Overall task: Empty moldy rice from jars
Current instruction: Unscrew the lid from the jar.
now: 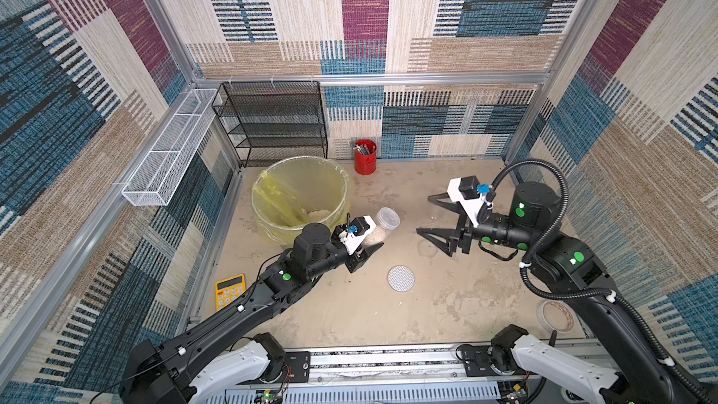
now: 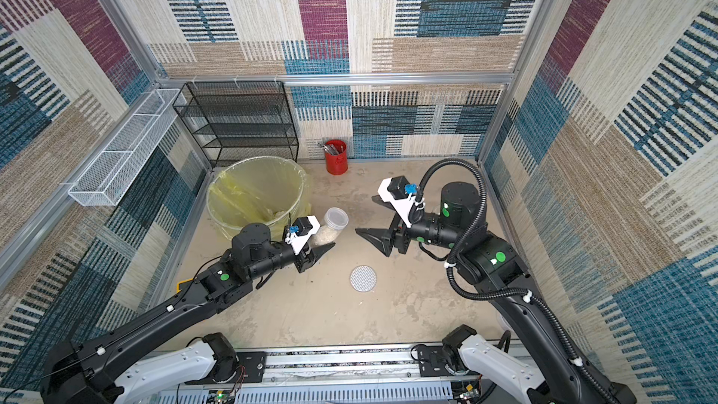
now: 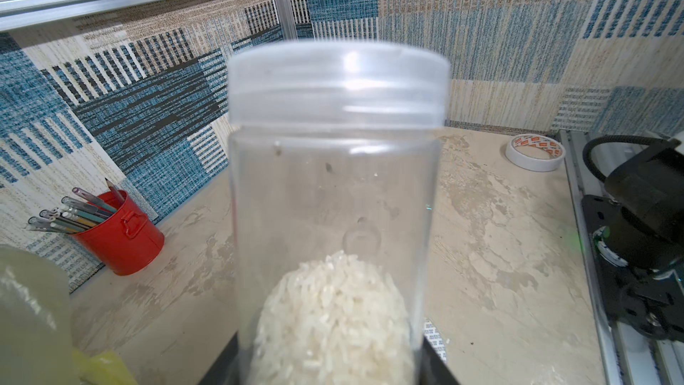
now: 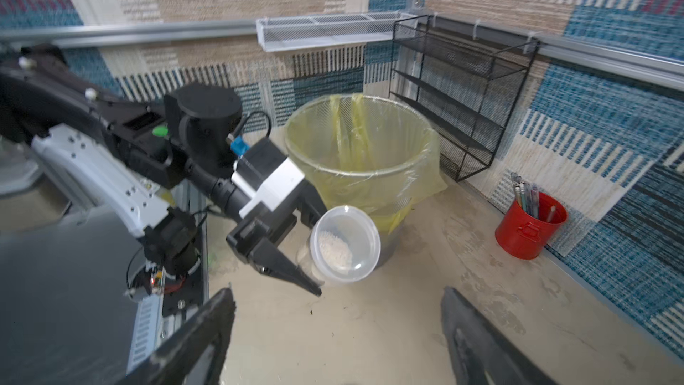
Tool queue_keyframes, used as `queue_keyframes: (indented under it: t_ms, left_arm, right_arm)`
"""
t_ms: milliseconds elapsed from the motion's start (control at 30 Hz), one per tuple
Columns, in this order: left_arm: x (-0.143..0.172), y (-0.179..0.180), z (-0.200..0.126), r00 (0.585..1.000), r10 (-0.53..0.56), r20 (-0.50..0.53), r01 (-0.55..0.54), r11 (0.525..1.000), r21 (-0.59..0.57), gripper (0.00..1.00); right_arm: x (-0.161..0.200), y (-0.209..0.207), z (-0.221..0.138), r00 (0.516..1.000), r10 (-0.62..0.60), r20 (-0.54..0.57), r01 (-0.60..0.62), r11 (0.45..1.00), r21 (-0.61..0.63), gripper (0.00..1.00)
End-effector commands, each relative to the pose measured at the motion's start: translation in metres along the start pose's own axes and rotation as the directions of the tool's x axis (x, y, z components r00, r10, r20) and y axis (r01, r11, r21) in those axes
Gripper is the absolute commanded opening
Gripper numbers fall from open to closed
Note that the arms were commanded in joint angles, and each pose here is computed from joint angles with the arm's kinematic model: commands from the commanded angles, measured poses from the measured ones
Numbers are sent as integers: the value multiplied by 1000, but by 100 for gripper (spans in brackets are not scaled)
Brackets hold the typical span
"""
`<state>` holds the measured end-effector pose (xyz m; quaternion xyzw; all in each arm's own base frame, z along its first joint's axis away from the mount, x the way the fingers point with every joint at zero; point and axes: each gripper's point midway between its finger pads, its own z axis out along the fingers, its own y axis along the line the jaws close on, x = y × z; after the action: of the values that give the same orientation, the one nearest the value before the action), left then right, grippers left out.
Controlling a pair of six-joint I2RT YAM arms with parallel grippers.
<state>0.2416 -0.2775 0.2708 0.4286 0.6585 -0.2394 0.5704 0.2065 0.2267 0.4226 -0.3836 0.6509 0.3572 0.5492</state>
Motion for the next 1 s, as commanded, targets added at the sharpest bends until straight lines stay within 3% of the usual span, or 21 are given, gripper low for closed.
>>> queue_keyframes:
  t_ms: [0, 67, 133, 300, 467, 700, 967]
  left_arm:
    - [-18, 5, -2, 997, 28, 71, -26, 999, -26, 1]
    - [-18, 7, -1, 997, 37, 62, -35, 999, -34, 1]
    - [-17, 8, 0, 997, 45, 58, -43, 998, -37, 0]
    - [-15, 9, 4, 997, 60, 49, -58, 997, -43, 1]
    - [-15, 8, 5, 997, 58, 53, -56, 998, -37, 0]
    - [-11, 8, 6, 997, 62, 44, -60, 997, -40, 0]
    - [-10, 9, 10, 997, 65, 34, -63, 997, -39, 0]
  right_arm:
    - [2, -17, 18, 835, 540, -107, -532, 842, 93, 77]
    - [21, -11, 33, 695, 680, -233, -678, 728, 101, 70]
    - [36, -9, 38, 584, 766, -271, -764, 631, 137, 71]
    - [38, -17, 44, 471, 823, -318, -795, 552, 250, 74]
    - [27, -23, 56, 444, 834, -328, -810, 530, 250, 73]
    - [48, -28, 65, 399, 836, -377, -797, 519, 308, 76]
    - [51, -33, 79, 378, 813, -443, -775, 540, 330, 75]
